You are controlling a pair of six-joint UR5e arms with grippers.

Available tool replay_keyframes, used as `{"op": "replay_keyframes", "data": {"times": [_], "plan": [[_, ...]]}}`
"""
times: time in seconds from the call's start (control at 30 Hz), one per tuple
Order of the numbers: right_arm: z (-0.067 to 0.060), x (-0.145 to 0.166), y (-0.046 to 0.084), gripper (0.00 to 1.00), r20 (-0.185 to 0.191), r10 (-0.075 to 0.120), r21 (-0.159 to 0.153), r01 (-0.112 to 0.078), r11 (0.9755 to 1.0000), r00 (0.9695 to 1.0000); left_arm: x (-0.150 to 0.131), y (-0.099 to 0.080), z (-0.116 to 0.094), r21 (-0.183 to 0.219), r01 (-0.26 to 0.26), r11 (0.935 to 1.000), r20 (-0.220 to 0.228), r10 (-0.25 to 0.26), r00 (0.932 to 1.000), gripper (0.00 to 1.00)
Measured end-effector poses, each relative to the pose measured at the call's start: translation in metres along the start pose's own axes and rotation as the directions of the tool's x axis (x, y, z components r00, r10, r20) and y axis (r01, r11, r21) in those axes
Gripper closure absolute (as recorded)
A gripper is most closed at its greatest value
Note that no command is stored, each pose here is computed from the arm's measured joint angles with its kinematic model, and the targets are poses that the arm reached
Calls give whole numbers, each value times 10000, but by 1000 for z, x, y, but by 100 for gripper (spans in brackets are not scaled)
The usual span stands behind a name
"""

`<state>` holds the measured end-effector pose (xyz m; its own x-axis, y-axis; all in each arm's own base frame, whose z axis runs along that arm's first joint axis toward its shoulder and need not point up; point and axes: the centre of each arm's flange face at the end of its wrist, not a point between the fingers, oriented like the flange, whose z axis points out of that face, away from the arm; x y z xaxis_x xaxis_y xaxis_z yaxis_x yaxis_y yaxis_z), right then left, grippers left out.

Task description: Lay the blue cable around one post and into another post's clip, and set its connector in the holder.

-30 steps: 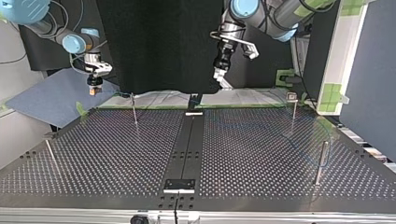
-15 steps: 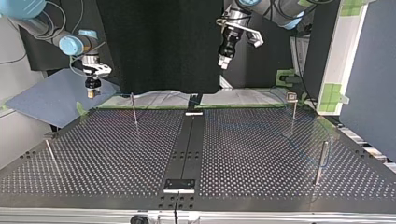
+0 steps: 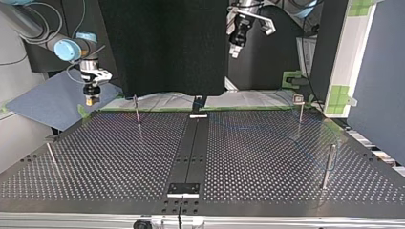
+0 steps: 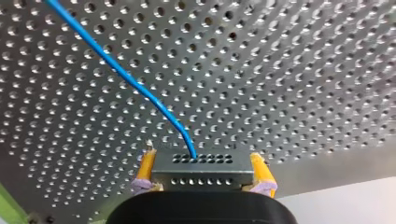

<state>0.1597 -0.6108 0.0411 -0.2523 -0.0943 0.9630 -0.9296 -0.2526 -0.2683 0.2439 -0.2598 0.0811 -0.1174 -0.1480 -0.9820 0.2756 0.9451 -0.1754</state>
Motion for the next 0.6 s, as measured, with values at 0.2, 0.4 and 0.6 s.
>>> {"op": "replay_keyframes", "data": {"times": [0.2,0.4,0.6], "plan": [[0,25,-12,100,-44,-15,-155,15,9999,10000,-3,1,2,-62,264,9996,385,-262,9989,0],[-2,54,-28,100,-32,-16,-108,15,9999,10000,-9,-1,8,-48,679,9977,943,-672,9933,0],[-5,80,-38,100,-84,-13,-124,11,9999,10000,-12,-1,10,-5,779,9970,1167,-773,9902,0]]}}
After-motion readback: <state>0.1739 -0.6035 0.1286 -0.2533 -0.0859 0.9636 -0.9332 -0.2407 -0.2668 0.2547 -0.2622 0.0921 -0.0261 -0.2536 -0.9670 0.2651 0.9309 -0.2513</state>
